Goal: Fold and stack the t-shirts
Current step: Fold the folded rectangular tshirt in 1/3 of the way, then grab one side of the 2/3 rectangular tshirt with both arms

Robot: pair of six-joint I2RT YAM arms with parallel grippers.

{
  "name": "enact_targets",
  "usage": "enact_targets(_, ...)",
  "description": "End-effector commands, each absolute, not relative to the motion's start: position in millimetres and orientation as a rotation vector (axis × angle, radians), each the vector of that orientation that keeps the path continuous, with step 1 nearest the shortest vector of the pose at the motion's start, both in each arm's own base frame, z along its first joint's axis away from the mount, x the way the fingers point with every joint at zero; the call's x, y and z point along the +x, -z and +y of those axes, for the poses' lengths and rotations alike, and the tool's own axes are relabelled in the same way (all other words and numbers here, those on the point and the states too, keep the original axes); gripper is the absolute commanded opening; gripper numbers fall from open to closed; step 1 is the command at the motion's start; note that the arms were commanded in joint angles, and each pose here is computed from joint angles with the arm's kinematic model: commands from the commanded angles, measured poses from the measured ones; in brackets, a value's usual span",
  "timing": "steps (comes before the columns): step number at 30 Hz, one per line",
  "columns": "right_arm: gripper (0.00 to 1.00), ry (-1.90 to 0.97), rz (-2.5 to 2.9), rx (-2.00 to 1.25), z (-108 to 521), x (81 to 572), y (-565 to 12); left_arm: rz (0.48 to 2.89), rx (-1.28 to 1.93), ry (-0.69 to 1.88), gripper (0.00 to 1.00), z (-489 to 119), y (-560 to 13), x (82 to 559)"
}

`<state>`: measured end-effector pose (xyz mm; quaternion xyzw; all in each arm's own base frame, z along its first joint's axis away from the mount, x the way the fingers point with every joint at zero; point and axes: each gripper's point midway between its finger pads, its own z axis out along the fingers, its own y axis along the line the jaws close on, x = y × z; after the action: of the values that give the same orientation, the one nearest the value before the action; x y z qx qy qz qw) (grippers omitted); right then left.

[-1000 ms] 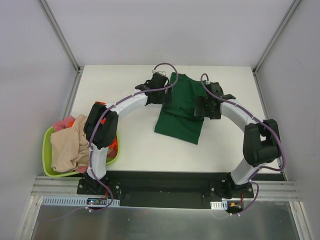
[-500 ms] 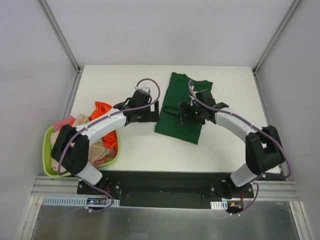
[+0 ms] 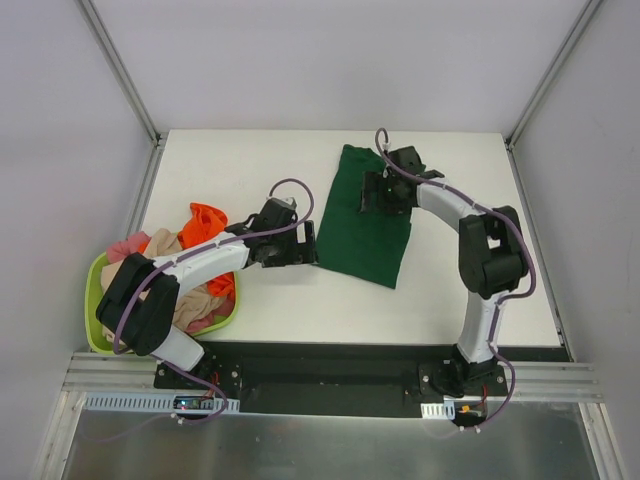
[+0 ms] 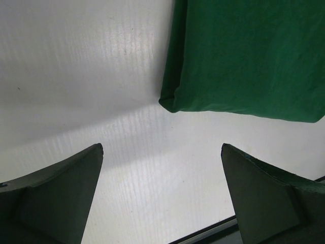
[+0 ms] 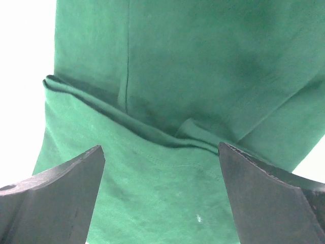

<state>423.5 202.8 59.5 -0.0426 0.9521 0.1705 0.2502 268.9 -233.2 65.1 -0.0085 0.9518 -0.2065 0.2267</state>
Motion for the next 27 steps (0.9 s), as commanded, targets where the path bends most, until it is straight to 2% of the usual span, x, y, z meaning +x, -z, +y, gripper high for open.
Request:
enact_targets(1, 0.96, -0.434, 2.461, -0.183, 196.2, 432.2, -110.5, 2.592, -0.045, 0.624, 0.99, -244.0, -72.4, 275.7)
enact_targets(4, 0.96, -0.433, 2.396, -0.256, 188.0, 408.4, -133.1, 2.589, -0.066, 0.619, 0.96, -246.0, -71.0, 280.4)
enact_targets(8, 0.96, -0.534, 2.341, -0.421, 187.0, 342.0, -134.3, 2.578, -0.114, 0.594, 0.83, -250.5, -70.9, 295.0)
enact_targets(14, 0.96, -0.565, 2.327, -0.553, 188.3, 261.7, -109.3, 2.599, -0.184, 0.543, 0.79, -255.8, -63.8, 311.6)
enact_targets(22, 0.96, -0.439, 2.441, -0.595, 173.7, 241.4, -80.6, 2.704, -0.186, 0.508, 0.62, -259.9, -33.5, 307.4)
enact_targets(27, 0.99, -0.42, 2.478, -0.653, 175.2, 235.0, -73.1, 2.765, -0.172, 0.516, 0.37, -256.8, -21.5, 291.3)
